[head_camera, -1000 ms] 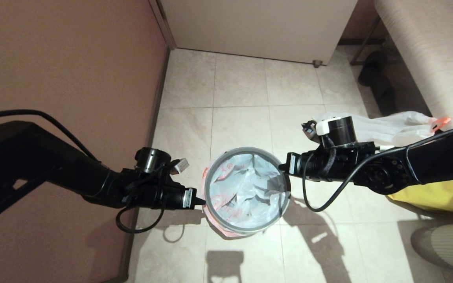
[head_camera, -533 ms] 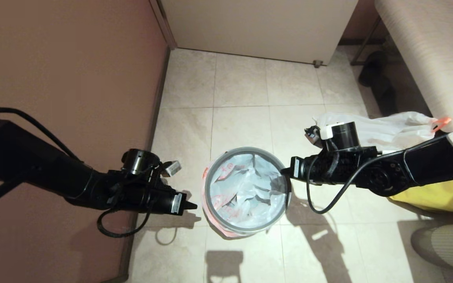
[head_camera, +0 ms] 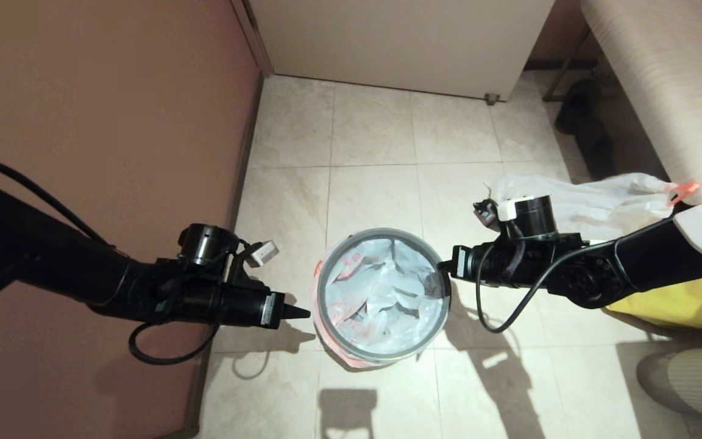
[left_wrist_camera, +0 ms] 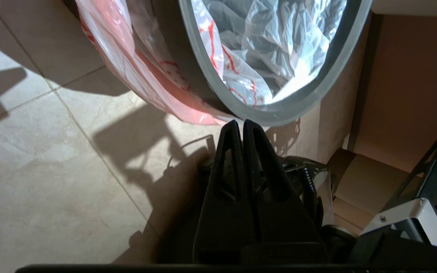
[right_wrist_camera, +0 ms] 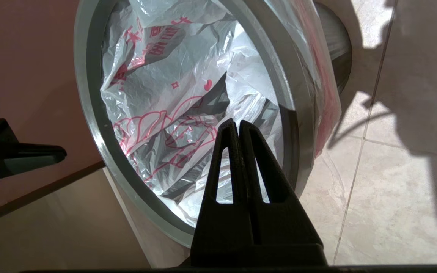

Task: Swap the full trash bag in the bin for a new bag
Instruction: Place the trash can ring on the trash can

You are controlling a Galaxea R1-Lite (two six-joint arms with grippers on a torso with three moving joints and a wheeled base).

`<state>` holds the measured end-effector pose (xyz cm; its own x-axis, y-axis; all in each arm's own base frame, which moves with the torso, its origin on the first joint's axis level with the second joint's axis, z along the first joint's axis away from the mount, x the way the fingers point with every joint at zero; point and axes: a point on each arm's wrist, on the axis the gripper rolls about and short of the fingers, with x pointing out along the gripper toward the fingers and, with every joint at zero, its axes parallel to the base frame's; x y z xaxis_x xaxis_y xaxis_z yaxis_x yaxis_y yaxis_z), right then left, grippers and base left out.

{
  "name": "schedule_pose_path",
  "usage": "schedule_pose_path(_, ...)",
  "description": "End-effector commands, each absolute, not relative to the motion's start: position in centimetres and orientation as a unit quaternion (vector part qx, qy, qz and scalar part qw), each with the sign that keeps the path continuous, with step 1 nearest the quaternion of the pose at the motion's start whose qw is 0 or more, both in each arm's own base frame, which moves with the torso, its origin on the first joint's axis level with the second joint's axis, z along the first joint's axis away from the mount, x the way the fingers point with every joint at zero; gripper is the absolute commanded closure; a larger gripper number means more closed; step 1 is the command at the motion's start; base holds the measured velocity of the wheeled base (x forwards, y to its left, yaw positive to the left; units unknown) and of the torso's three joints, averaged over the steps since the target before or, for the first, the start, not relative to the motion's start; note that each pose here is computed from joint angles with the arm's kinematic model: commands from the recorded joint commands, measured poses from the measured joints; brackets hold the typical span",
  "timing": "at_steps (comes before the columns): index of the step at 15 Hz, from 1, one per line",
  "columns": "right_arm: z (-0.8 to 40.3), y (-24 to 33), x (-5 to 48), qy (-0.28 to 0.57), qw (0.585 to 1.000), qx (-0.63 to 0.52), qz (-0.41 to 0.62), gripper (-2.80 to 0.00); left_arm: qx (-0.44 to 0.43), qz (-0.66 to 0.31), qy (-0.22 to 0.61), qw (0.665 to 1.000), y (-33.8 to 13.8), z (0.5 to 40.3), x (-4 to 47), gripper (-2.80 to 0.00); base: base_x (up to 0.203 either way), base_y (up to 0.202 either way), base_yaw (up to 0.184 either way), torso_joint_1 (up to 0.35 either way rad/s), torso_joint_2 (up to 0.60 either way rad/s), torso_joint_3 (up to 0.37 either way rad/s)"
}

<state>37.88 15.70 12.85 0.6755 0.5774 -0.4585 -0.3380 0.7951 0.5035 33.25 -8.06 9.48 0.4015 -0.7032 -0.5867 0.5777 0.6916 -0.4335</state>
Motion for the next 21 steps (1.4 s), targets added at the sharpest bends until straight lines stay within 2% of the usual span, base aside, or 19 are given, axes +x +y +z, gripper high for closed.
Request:
schedule_pose_path(1,12.0,15.8,38.1,0.320,0.892,0.193,0.254,0.00,-0.085,-0.385,0.392,0.831,-8.3,8.4,33.8,0.00,0.000,0.000,0.000,0.000,0.00,0.000)
schedule_pose_path(5,10.7,16.1,39.1,0.292,0.898,0.196,0.263,0.00,-0.091,-0.399,0.350,0.843,-9.9,5.0,35.2,0.00,0.000,0.000,0.000,0.000,0.00,0.000)
schedule_pose_path(21,3.7,17.1,40.5,0.329,0.888,0.192,0.259,0.00,-0.144,-0.391,0.330,0.847,-11.0,4.8,36.3,0.00,0.000,0.000,0.000,0.000,0.00,0.000)
